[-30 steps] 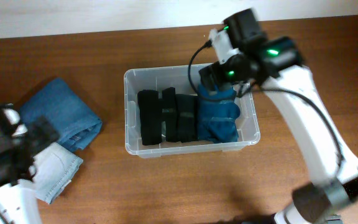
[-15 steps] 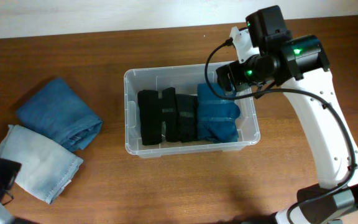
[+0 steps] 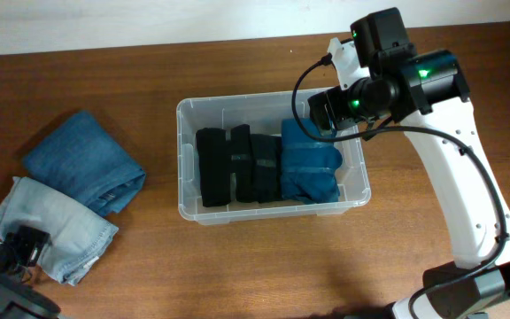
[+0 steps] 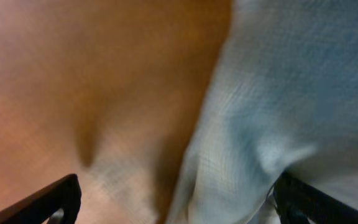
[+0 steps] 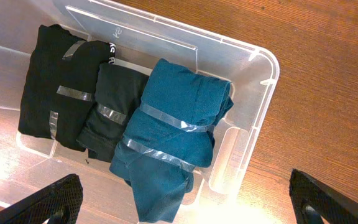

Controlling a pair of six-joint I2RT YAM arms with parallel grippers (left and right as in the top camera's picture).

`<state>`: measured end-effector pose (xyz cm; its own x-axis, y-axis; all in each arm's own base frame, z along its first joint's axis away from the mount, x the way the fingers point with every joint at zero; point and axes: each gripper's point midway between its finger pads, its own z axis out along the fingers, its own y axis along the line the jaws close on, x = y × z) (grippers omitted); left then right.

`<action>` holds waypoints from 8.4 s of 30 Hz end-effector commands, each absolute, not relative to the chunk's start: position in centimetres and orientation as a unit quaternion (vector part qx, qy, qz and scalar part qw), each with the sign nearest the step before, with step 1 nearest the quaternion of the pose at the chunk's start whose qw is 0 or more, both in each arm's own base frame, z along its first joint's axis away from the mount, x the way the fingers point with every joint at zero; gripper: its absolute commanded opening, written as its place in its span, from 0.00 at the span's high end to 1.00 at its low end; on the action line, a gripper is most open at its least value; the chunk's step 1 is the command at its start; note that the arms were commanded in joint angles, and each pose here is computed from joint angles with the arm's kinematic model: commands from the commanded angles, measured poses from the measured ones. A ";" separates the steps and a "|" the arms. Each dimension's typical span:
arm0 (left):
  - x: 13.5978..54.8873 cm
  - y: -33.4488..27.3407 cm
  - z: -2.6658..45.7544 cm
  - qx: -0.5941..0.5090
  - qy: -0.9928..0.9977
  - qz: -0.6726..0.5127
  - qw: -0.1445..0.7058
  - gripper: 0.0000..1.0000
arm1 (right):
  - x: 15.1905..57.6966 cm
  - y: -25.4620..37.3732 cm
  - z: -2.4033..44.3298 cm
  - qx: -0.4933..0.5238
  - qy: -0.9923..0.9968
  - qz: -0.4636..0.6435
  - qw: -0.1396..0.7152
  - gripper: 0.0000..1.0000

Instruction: Pack container

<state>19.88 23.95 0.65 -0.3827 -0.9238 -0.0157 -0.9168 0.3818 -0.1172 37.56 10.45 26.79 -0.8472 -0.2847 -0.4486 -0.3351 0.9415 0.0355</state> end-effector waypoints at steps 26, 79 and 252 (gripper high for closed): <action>27.6 17.3 0.5 -0.426 0.850 -0.287 0.120 1.00 | 37.5 10.3 26.9 -0.156 0.960 0.058 0.225 0.01; 34.0 -35.1 15.8 0.145 0.896 -0.370 0.199 0.99 | 34.7 -8.8 33.2 0.166 0.950 0.004 0.263 0.01; 39.0 -27.3 3.2 0.290 0.917 -0.271 0.025 0.97 | 35.2 -8.7 32.1 0.164 0.955 0.010 0.247 0.01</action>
<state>43.61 -24.41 8.27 -0.8307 0.4303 -0.3533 0.5433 0.7650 -0.3457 35.15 -8.58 32.33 -0.8232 0.3109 -0.4750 0.3018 0.9483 0.0977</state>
